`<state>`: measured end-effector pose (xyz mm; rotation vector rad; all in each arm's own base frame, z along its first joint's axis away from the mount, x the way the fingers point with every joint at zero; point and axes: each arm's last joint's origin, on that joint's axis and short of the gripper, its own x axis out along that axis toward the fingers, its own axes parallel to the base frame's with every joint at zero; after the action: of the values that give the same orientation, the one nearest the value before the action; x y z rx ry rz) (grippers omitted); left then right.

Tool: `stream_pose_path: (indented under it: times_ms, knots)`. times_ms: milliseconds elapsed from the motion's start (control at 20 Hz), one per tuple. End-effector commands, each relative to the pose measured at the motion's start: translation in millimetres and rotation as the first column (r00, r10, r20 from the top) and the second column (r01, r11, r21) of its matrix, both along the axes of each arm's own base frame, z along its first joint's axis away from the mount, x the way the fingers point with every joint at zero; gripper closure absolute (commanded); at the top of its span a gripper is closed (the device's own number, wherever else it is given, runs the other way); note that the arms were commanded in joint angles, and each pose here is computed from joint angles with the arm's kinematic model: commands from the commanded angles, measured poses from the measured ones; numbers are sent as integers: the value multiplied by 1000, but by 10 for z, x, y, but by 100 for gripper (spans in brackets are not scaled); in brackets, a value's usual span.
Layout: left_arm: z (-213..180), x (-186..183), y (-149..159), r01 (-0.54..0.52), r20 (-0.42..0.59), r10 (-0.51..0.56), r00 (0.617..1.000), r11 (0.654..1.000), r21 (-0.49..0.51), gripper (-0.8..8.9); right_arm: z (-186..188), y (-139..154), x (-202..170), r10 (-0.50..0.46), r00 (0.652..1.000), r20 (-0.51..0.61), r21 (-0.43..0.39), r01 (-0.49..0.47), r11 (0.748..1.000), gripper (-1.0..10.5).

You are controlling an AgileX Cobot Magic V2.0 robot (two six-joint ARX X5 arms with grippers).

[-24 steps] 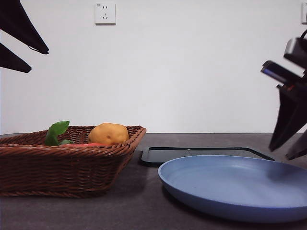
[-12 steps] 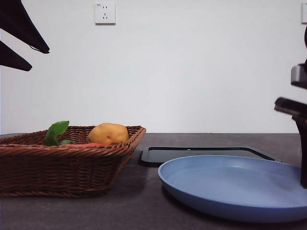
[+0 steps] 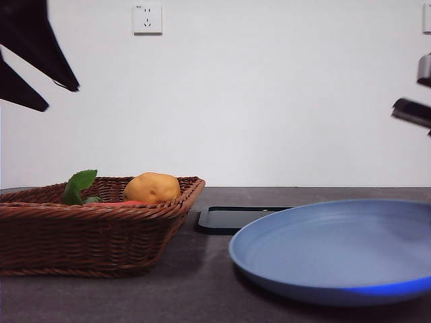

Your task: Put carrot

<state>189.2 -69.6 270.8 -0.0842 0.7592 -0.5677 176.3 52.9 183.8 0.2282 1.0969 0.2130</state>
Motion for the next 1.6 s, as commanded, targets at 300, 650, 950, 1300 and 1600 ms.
stream_pose_path:
  times_ms: [300,650,950,1300,1600]
  knots:
    - [-105,618,-576,102,-120,-74,990,962,255,513,131,-23,-100,8,999,53,12,-9,1000,941]
    - [-600,964,-829,152,-263,-50,964,911,382,513,132,-25,-109,9,999,50,11,-9,1000,941]
    - [-865,1037,-879,195,-344,-58,937,905,378,517,135,-24,-105,8,998,55,12,-9,1000,941]
    - [-864,1000,-875,219,-366,-67,928,893,393,728,136,-24,-105,8,998,55,12,-9,1000,941]
    - [-420,802,-773,201,-292,-94,952,910,363,728,134,-24,-105,8,998,55,12,-9,1000,941]
